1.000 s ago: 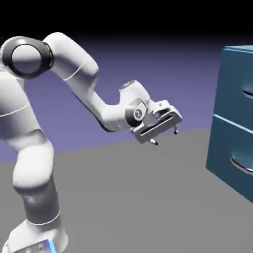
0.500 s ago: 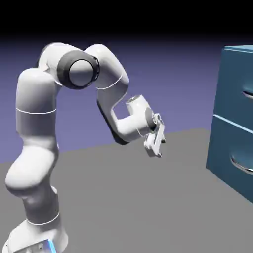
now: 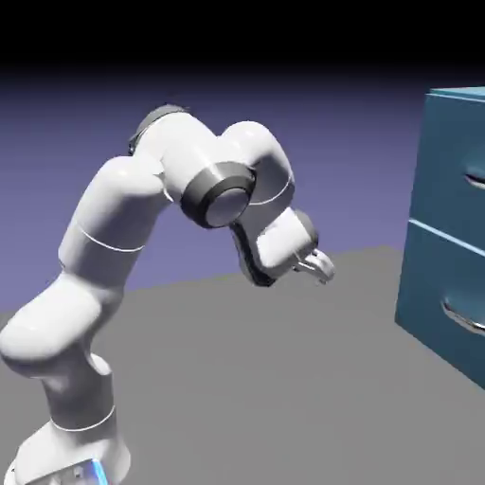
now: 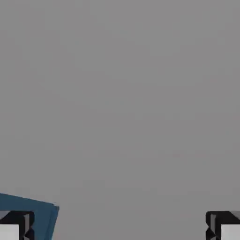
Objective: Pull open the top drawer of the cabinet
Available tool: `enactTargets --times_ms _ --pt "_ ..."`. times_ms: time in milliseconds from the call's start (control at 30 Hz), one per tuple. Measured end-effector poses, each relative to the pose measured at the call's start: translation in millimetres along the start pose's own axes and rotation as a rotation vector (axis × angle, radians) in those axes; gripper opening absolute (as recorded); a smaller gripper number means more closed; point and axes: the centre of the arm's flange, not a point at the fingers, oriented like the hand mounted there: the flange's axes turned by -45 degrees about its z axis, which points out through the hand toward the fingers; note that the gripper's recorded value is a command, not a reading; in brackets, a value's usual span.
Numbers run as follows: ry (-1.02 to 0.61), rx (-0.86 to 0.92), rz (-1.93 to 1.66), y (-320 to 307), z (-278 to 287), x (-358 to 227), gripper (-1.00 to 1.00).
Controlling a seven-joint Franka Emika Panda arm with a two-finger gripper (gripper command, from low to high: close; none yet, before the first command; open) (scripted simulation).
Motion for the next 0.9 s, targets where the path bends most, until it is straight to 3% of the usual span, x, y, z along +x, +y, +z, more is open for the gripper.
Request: enactTargets --times_ms 233,433,700,900 --pt "-0.177 0.013 -0.368 -21.9 -7.0 -37.0 0.0" --pt "-0.334 0.126 -0.637 -64.2 -23.3 -71.1 0.0" --pt "-0.465 0.427 -0.923 -158.1 -59.2 -106.1 0.0" --pt "-0.443 0.733 -1.079 -254.8 -95.7 -112.0 0.0"
